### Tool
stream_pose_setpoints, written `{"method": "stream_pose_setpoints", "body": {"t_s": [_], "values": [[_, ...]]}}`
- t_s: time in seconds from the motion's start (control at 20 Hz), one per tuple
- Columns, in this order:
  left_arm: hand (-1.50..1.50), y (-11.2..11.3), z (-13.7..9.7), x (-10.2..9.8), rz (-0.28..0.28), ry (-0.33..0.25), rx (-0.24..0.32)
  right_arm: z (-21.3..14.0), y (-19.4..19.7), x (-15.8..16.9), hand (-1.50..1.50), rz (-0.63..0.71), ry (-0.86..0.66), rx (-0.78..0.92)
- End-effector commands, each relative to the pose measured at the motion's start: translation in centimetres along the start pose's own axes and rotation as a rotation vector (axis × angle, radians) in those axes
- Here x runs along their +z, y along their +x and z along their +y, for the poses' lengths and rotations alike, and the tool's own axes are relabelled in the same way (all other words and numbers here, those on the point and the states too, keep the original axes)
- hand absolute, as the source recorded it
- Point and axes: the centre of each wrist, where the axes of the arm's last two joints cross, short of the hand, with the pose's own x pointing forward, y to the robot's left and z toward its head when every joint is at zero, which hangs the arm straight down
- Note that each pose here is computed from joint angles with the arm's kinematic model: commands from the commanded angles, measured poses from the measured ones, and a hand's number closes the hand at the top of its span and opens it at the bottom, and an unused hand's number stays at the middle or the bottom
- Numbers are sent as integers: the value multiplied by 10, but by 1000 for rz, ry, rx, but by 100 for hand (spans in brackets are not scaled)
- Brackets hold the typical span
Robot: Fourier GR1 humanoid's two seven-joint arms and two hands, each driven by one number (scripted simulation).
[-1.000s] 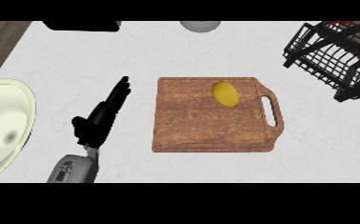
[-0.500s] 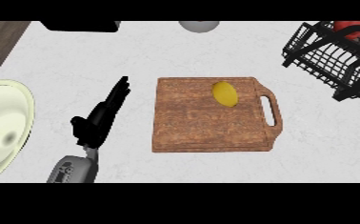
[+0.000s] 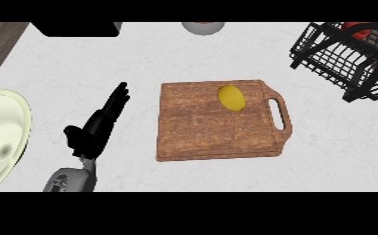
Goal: Pick the bell pepper from the cutting board and place it in the tiered basket
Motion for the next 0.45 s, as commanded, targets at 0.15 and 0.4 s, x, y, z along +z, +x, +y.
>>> {"method": "stream_pose_setpoints", "body": {"t_s": [0.15,0.4], "values": [[0,-5,4,4,11,29,0,-121,-27,-25,-150,-53,-72,-131],[0,1,3,2,21,40,-10,-194,-51,-25,-150,-56,-26,-67]]}}
